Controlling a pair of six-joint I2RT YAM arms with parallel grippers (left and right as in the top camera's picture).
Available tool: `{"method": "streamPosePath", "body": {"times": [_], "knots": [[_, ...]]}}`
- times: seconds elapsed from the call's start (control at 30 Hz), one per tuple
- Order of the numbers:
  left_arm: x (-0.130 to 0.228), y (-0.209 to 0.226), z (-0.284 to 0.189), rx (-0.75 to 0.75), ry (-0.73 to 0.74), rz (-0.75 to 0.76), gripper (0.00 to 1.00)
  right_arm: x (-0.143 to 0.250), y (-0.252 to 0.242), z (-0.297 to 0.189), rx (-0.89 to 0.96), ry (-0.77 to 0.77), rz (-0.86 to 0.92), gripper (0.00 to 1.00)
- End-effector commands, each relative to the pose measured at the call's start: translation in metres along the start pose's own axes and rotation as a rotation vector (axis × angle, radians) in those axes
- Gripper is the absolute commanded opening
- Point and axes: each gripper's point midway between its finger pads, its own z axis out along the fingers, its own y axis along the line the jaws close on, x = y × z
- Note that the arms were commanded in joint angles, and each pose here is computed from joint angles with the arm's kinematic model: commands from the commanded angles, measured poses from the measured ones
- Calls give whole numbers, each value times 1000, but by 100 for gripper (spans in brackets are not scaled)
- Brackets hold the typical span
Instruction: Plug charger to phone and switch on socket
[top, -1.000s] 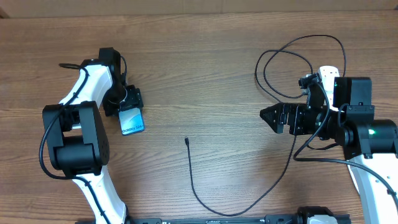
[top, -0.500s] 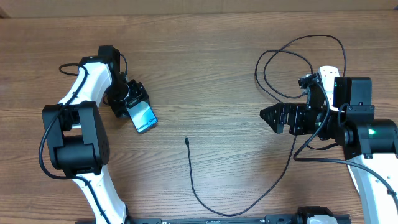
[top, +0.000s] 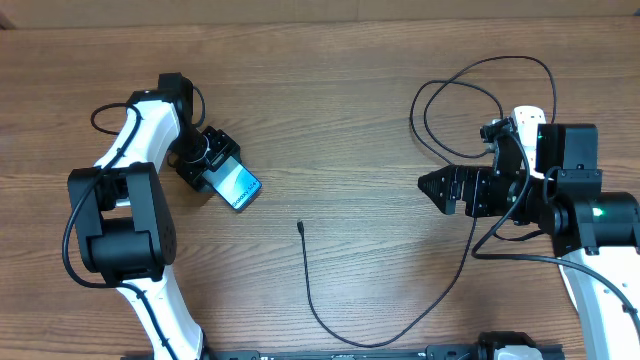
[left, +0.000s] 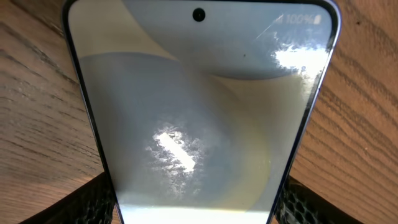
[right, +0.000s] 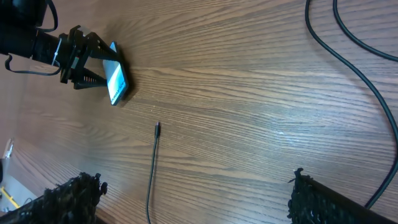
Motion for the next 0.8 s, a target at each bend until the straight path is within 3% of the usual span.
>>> {"method": "streamPosePath", "body": {"times": [0.0,0.23,0.47,0.77], "knots": [[-14,3,-3,-42,-64,-22,50,-8,5,-6,0,-27,1,100],[-22,12,-5,-93,-112,-23,53,-8,1,2,-5,4,84,100],[-24,11,-6,-93,-120,-22,43,-6,-7,16,3,52,184,100],[-19,-5,-33,-61,-93,-21,43,-7,-9,18,4,58,188,100]]}}
